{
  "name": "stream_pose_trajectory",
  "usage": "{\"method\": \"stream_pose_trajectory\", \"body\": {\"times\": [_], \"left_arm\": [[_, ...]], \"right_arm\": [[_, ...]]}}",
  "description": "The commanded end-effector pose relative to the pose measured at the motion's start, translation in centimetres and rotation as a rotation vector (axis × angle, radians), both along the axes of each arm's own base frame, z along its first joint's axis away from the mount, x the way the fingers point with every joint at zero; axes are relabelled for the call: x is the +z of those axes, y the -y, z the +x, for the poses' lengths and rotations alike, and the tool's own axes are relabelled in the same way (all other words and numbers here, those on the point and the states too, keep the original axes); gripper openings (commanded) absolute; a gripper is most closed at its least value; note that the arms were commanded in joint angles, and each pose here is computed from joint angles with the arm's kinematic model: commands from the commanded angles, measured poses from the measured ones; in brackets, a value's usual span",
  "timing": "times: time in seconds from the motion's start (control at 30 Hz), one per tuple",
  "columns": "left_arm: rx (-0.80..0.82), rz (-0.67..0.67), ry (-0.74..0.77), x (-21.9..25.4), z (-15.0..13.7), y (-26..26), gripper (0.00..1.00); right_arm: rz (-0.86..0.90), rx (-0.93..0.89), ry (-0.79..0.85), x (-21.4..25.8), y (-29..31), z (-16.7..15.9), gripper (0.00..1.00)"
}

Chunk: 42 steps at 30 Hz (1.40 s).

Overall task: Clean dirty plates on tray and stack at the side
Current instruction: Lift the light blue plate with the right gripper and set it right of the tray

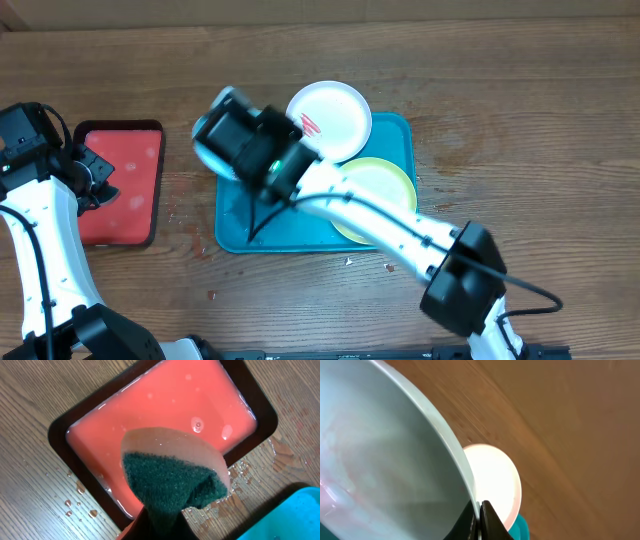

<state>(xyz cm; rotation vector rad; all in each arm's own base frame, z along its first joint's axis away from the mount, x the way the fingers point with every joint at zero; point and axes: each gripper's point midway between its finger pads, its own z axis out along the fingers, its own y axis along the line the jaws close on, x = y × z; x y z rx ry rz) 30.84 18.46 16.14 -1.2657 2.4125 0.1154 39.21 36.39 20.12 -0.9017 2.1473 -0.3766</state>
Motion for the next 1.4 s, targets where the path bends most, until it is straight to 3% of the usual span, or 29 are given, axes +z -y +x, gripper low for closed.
{"method": "stream_pose_trajectory", "body": {"times": [0.0, 0.13, 0.27, 0.43, 0.6, 0.97, 1.0, 1.03, 1.07, 1.37], "left_arm": [[0.021, 0.003, 0.008, 0.2, 0.2, -0.4, 0.04], [0.021, 0.003, 0.008, 0.2, 0.2, -0.4, 0.04], [0.021, 0.003, 0.009, 0.2, 0.2, -0.4, 0.04], [0.021, 0.003, 0.009, 0.2, 0.2, -0.4, 0.04], [0.021, 0.005, 0.012, 0.3, 0.2, -0.4, 0.04], [0.021, 0.004, 0.011, 0.3, 0.2, -0.4, 0.04], [0.021, 0.004, 0.011, 0.3, 0.2, -0.4, 0.04], [0.021, 0.004, 0.012, 0.3, 0.2, -0.5, 0.04], [0.021, 0.004, 0.012, 0.3, 0.2, -0.4, 0.04], [0.011, -0.014, 0.023, 0.2, 0.5, -0.1, 0.04]], "right_arm": [[0.356, -0.054, -0.245, 1.9, 3.0, 2.5, 0.04], [0.557, -0.164, -0.505, 0.0, 9.1, 4.5, 0.04], [0.647, -0.362, -0.610, -1.5, 17.5, 6.5, 0.04], [0.682, -0.613, -0.640, -4.1, 28.2, 7.4, 0.04], [0.681, -0.825, -0.656, -7.9, 36.6, 6.3, 0.04], [0.784, -1.088, -0.606, -15.1, 45.5, 4.4, 0.04], [0.786, -1.092, -0.605, -15.3, 45.7, 4.3, 0.08], [0.786, -1.099, -0.611, -15.5, 45.8, 4.0, 0.57], [0.791, -1.097, -0.617, -15.5, 45.7, 3.9, 0.66], [0.921, -0.906, -0.626, -11.0, 40.9, 6.5, 0.91]]}}
